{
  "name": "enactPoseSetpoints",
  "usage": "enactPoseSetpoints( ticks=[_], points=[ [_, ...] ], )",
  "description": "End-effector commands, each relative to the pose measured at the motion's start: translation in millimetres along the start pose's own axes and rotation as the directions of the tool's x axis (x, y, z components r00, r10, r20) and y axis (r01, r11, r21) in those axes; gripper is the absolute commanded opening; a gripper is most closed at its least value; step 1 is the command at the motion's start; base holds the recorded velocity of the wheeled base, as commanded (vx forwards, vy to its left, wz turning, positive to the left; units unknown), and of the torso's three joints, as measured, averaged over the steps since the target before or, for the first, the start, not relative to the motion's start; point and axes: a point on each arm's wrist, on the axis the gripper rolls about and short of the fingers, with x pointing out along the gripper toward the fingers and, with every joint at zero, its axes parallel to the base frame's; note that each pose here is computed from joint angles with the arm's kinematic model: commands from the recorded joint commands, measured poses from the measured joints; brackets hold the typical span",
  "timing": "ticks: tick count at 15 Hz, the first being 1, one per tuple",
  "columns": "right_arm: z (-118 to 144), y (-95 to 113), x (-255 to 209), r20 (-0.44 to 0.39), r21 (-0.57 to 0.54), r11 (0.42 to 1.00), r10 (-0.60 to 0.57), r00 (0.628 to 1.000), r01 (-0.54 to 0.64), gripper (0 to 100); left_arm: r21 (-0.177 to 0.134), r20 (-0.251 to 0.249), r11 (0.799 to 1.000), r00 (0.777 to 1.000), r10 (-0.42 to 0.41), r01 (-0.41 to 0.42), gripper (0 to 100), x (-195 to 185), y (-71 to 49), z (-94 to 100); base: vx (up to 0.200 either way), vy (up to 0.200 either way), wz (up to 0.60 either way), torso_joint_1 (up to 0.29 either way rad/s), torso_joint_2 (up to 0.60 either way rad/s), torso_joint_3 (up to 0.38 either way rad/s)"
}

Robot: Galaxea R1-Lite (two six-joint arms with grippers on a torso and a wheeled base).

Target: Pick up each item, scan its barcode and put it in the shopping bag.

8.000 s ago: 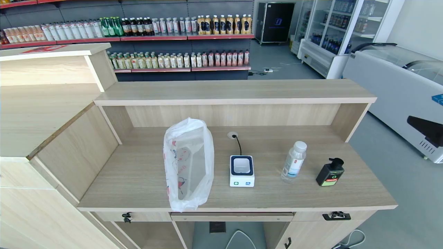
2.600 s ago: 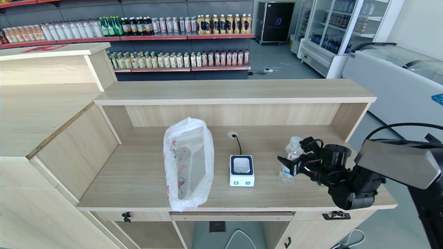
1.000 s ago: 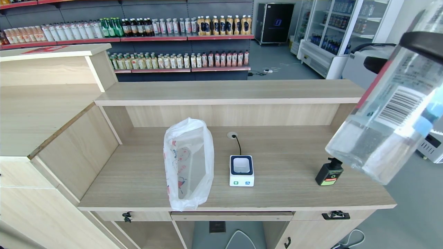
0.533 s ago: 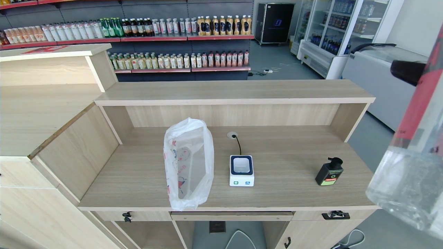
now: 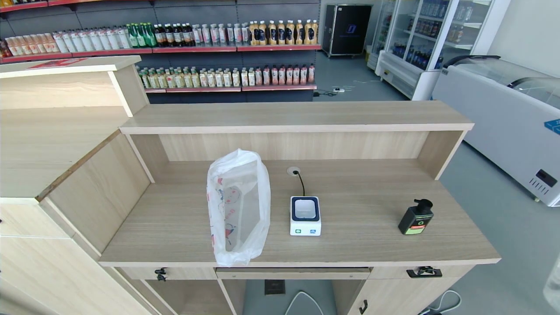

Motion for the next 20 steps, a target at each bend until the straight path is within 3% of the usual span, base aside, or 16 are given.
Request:
enactPoseSetpoints(
  ticks=[1, 4, 9, 20],
  points=[
    [1.7, -8.2, 8.7, -0.019, 0.001, 1.000, 0.008, 1.000, -0.008, 0, 0.000, 0.000, 1.000, 1.000, 0.000, 0.000, 100, 0.0, 0.0, 0.0, 0.000, 0.000, 0.00, 0.000, 0.00, 0.000],
    [3.2, -15.9, 15.6, -0.031, -0.012, 1.000, 0.006, 0.999, -0.006, 0, 0.000, 0.000, 1.000, 1.000, 0.000, 0.000, 100, 0.0, 0.0, 0.0, 0.000, 0.000, 0.00, 0.000, 0.00, 0.000],
    [11.9, -12.2, 18.3, -0.060, -0.030, 0.996, 0.085, 0.995, -0.087, 0, -0.001, 0.000, 1.000, 1.000, 0.000, 0.000, 100, 0.0, 0.0, 0.0, 0.000, 0.000, 0.00, 0.000, 0.00, 0.000],
    [4.5, 7.6, 0.4, -0.066, -0.043, 0.994, 0.099, 0.993, -0.102, 0, 0.000, 0.000, 1.000, 1.000, 0.000, 0.000, 100, 0.0, 0.0, 0.0, 0.000, 0.000, 0.00, 0.000, 0.00, 0.000]
  ],
)
